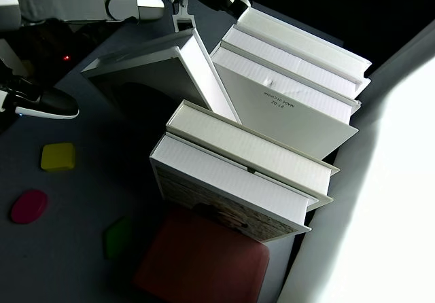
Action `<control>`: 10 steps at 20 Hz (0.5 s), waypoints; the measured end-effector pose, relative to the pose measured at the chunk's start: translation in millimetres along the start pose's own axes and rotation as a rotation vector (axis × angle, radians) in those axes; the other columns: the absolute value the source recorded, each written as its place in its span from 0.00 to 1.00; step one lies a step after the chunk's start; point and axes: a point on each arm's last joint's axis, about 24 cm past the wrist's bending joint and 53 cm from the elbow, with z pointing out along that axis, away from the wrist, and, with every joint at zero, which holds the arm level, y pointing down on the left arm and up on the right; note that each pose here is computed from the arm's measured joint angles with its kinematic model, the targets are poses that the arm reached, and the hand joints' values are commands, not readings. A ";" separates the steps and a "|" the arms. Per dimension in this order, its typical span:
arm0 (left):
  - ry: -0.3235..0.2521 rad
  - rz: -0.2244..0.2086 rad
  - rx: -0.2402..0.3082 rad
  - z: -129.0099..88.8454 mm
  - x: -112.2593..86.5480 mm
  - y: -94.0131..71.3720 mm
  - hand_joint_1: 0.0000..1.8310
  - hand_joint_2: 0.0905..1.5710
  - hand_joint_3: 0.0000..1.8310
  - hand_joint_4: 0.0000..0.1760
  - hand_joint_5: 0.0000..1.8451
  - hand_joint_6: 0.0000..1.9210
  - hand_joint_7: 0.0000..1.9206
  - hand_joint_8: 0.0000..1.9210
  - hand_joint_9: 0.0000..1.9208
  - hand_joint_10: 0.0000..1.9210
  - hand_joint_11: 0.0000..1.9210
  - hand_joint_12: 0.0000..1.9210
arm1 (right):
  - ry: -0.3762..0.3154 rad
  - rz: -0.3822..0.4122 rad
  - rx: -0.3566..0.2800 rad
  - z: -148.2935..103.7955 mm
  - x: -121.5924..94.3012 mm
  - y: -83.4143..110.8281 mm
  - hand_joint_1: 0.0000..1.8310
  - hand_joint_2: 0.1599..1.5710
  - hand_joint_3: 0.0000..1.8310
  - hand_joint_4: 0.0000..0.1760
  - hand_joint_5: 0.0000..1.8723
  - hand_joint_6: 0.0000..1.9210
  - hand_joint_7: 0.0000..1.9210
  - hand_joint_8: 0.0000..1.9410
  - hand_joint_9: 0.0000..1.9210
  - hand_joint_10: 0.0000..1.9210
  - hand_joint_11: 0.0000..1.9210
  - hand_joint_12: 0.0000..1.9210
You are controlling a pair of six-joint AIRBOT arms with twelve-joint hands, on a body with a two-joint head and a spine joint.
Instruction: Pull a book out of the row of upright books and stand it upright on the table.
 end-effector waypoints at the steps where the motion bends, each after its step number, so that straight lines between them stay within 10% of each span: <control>1: 0.001 -0.005 -0.002 -0.1 1.3 1.3 0.13 0.86 0.00 0.78 0.08 0.00 0.00 0.00 0.00 0.00 0.00 0.00 | 0.017 -0.019 -0.020 4.1 1.9 6.6 0.67 0.61 0.00 0.23 0.00 0.00 0.00 0.00 0.00 0.00 0.00 0.00; 2: 0.002 -0.007 -0.005 -0.1 1.6 1.8 0.13 0.86 0.00 0.81 0.08 0.00 0.00 0.00 0.00 0.00 0.00 0.00 | 0.034 -0.043 -0.038 8.8 4.8 13.2 0.68 0.61 0.00 0.29 0.00 0.00 0.00 0.00 0.00 0.00 0.00 0.00; 5: 0.000 -0.001 -0.006 0.3 -1.1 2.3 0.13 0.86 0.00 0.72 0.07 0.00 0.00 0.00 0.00 0.00 0.00 0.00 | 0.090 -0.095 -0.081 18.8 16.4 27.5 0.64 0.60 0.00 0.01 0.02 0.00 0.00 0.00 0.00 0.00 0.01 0.08; 7: -0.007 -0.004 -0.007 0.3 -2.6 2.4 0.12 0.86 0.00 0.72 0.07 0.00 0.00 0.00 0.00 0.00 0.00 0.00 | 0.137 -0.127 -0.088 25.6 26.1 30.1 0.62 0.60 0.00 0.12 0.01 0.00 0.00 0.00 0.00 0.00 0.00 0.05; 9: -0.002 -0.004 -0.007 0.3 -1.1 2.6 0.13 0.86 0.00 0.67 0.08 0.01 0.00 0.00 0.00 0.00 0.00 0.00 | 0.172 -0.116 -0.087 35.0 35.0 27.2 0.67 0.63 0.00 0.04 0.11 0.02 0.08 0.01 0.07 0.03 0.00 0.51; 10: -0.001 -0.004 -0.007 0.3 -0.8 2.6 0.14 0.85 0.00 0.65 0.09 0.01 0.00 0.00 0.00 0.00 0.00 0.00 | 0.189 -0.112 -0.080 39.6 40.4 24.3 0.66 0.66 0.00 0.00 0.29 0.09 0.30 0.06 0.19 0.21 0.00 0.78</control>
